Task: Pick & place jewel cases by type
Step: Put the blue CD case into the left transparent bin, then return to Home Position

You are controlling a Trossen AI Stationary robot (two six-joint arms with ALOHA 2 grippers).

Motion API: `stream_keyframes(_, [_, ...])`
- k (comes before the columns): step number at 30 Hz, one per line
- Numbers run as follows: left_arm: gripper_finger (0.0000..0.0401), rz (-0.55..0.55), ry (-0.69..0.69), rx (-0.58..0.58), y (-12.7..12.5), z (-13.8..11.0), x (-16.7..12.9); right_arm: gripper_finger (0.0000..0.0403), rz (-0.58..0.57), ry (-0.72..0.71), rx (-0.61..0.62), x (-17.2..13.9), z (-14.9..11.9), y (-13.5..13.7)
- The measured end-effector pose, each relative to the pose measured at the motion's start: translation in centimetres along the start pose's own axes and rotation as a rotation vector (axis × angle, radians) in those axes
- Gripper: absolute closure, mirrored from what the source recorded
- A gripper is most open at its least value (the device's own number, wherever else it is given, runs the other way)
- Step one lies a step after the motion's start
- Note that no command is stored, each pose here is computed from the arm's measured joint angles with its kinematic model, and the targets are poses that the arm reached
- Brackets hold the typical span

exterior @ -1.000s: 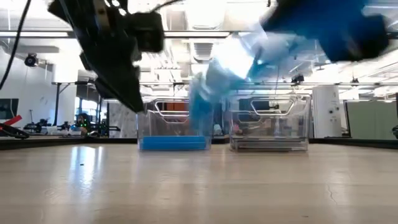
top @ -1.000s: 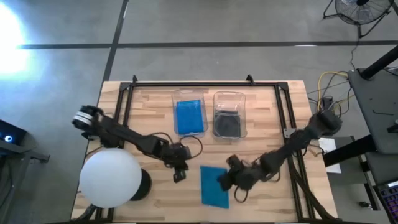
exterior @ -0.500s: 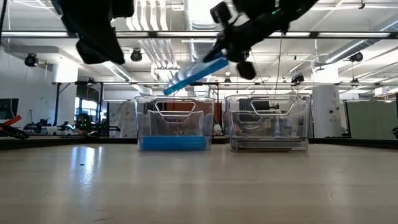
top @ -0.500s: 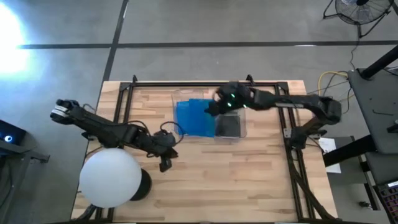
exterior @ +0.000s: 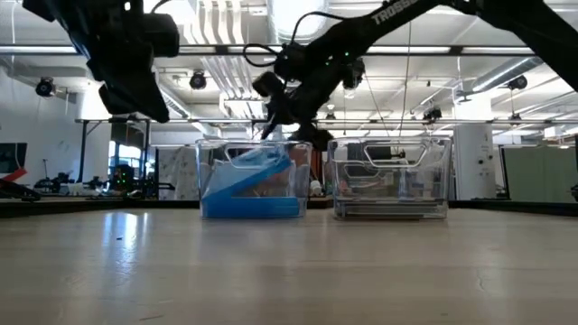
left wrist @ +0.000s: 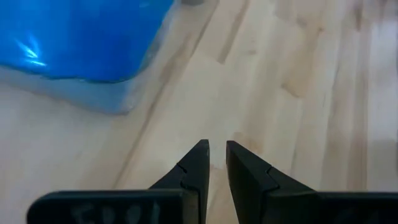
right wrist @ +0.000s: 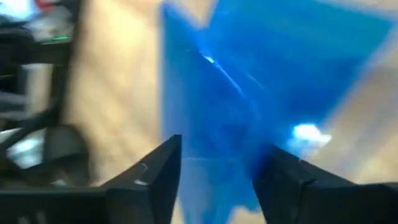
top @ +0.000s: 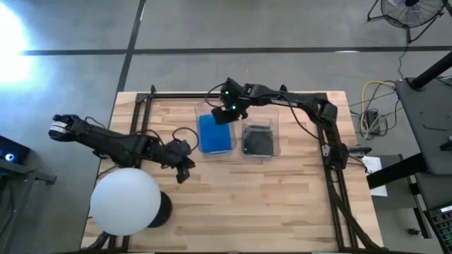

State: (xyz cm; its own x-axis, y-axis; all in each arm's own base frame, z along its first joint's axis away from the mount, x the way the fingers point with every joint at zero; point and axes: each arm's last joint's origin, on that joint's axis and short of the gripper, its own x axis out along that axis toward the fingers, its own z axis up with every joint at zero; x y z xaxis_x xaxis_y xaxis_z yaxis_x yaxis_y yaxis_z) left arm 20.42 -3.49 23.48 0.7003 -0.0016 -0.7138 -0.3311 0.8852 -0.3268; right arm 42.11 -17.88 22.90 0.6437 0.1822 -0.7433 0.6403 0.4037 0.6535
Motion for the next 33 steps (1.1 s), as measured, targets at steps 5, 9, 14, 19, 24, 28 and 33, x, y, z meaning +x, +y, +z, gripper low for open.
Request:
stream_keyframes(5, [0.0364,-0.058,0.01,-0.037,1.6,0.6,-0.8,0.0197,-0.427,-0.183,-0.107,-2.6,-1.3,1.6])
stream_keyframes(9, [0.0364,-0.095,-0.014,-0.004,2.8,1.3,-1.6,0.0188,-0.463,-0.322,-0.401,-7.1,-4.2,6.3])
stream_keyframes(14, [0.0364,-0.14,-0.069,0.036,3.6,1.8,-3.1,0.0209,-0.222,-0.357,-0.665,-10.2,-9.2,9.0])
stream_keyframes(19, [0.0364,-0.161,-0.199,0.038,3.9,1.7,-6.0,0.0238,-0.211,-0.517,-0.672,-13.6,-15.2,7.6])
stream_keyframes(24, [0.0364,-0.01,-0.375,0.024,4.7,0.9,-9.1,0.0253,-0.285,-0.588,-0.59,-17.8,-20.1,3.9])
stream_keyframes(28, [0.0364,0.007,-0.468,-0.176,5.3,0.1,-11.0,0.0259,-0.134,-0.599,-0.465,-21.7,-23.0,1.1])
stream_keyframes(33, [0.0364,-0.175,-0.595,-0.025,4.9,-0.2,-11.6,0.0262,0.212,-0.656,-0.766,-23.1,-25.6,-1.2])
